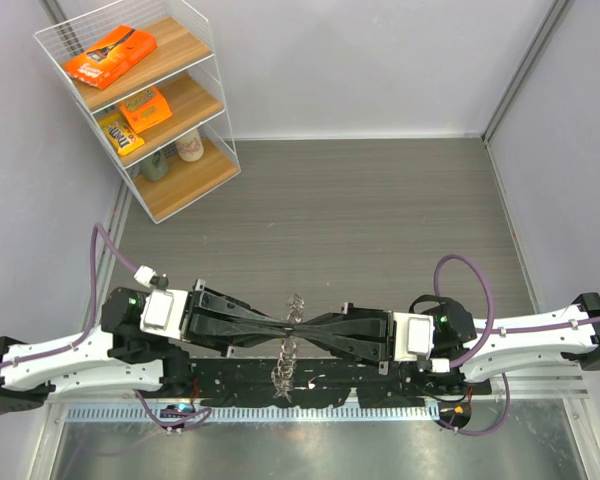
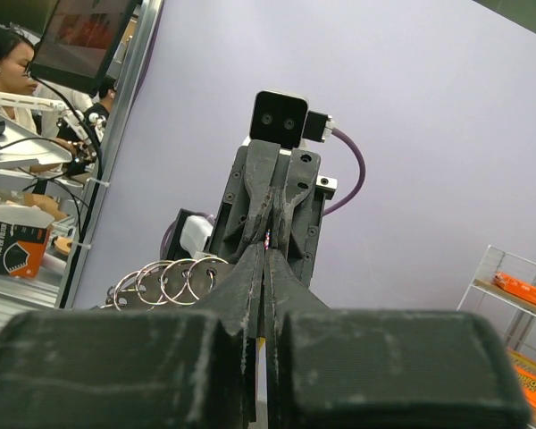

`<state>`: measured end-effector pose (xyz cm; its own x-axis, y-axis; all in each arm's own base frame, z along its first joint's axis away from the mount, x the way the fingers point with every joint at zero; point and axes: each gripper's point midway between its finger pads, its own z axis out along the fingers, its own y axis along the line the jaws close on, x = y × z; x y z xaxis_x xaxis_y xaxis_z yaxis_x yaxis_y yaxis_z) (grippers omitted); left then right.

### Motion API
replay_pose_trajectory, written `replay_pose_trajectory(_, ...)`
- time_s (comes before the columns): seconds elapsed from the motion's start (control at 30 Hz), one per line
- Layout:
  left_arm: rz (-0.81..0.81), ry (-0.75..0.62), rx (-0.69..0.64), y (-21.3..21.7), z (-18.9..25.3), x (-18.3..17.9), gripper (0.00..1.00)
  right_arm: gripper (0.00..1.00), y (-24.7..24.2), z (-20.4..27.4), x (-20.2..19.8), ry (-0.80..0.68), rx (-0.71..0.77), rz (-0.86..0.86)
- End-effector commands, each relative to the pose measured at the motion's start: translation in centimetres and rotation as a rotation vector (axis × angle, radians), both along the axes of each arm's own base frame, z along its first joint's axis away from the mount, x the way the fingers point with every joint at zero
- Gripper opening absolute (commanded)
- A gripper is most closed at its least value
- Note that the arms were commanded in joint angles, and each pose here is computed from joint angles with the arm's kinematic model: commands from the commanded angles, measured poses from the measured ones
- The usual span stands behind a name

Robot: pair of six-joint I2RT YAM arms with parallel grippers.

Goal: Put the keys on the keyring

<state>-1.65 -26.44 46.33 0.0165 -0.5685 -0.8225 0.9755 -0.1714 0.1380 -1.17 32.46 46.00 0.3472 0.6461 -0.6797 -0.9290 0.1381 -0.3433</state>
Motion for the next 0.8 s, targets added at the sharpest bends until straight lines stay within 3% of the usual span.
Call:
replay_pose_trajectory(0.0,-0.001,0.005,-0.052,0.8,1.9,-0.1,0.0,0.06,-1.8,3.7,0.0,-0.007,0.114,0.0)
replay_pose_trajectory(0.43,-0.015,-0.001,-0.053,0.8,2.4,-0.3,0.0,0.06,-2.4,3.9,0.4,0.012,0.11,-0.018)
replay_pose_trajectory(0.6,-0.016,0.001,-0.076,1.1,2.8,-0.4,0.0,0.28,-2.8,3.7,0.9,0.031,0.083,-0.033)
replay_pose_trajectory(0.77,-0.022,-0.004,-0.084,1.2,3.0,-0.5,0.0,0.39,-3.5,3.1,1.4,0.059,0.055,-0.051)
